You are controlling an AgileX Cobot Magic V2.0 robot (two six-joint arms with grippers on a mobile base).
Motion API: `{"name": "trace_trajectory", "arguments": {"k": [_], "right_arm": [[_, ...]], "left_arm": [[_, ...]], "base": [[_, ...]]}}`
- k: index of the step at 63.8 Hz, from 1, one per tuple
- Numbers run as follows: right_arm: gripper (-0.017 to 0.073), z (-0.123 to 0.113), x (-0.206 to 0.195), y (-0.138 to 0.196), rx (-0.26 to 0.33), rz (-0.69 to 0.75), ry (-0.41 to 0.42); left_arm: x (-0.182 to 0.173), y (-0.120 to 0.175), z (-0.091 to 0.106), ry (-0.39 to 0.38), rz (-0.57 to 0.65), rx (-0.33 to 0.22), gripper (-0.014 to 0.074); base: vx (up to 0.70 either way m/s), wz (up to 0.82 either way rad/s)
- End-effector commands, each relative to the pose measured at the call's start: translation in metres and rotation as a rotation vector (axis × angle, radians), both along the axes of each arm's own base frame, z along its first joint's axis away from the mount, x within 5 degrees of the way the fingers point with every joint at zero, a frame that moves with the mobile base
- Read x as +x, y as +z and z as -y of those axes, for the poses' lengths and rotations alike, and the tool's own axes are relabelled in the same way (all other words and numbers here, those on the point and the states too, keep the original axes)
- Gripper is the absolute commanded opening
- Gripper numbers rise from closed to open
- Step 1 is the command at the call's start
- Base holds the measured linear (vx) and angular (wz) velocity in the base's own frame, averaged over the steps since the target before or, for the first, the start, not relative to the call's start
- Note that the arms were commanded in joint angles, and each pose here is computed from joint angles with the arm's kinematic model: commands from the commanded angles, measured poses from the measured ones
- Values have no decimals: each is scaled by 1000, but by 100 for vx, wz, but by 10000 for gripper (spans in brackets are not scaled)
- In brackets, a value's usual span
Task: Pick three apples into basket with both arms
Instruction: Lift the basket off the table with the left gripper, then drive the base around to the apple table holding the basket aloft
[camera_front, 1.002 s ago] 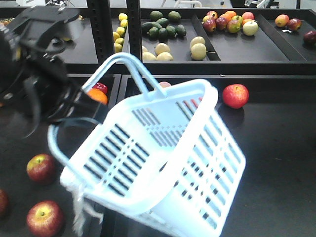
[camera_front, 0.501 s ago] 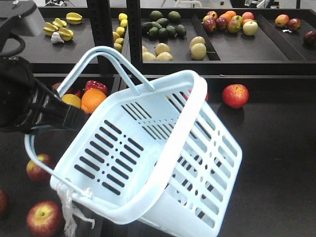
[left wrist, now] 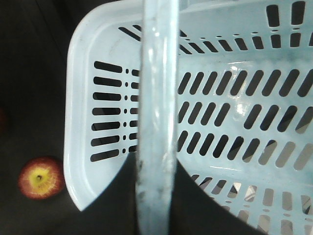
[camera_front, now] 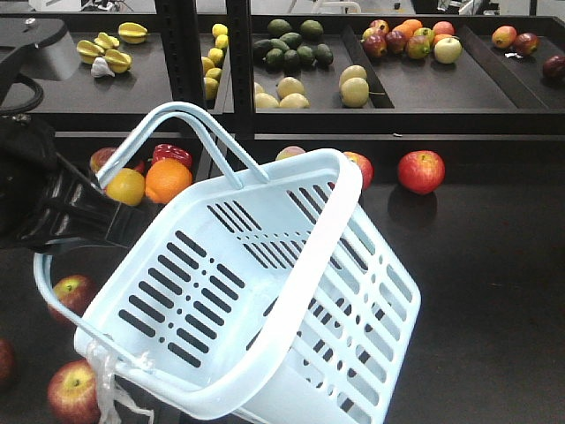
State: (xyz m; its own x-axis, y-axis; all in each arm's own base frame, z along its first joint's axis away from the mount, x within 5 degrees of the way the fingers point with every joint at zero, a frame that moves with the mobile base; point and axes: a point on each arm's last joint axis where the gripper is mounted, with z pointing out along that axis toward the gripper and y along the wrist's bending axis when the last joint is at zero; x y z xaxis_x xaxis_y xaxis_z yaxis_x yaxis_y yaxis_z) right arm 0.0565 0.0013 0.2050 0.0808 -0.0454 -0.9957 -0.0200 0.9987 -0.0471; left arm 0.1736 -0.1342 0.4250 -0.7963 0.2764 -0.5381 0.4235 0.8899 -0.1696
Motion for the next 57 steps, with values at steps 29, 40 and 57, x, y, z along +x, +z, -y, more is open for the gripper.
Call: {"name": "trace_trajectory", "arguments": {"k": [29,40,57], "right_arm": [[-4,0,-1,3,-8,73,-6],[-4,0,-1,3,-8,73,-6],[-4,0,-1,3,-8,73,-6]], "left_arm": [[-7,17,-2,2,66,-78,-8],[-7,17,-2,2,66,-78,-8],[-7,17,-2,2,66,-78,-8]], "base": [[0,0],[0,1],[-4,11]]}}
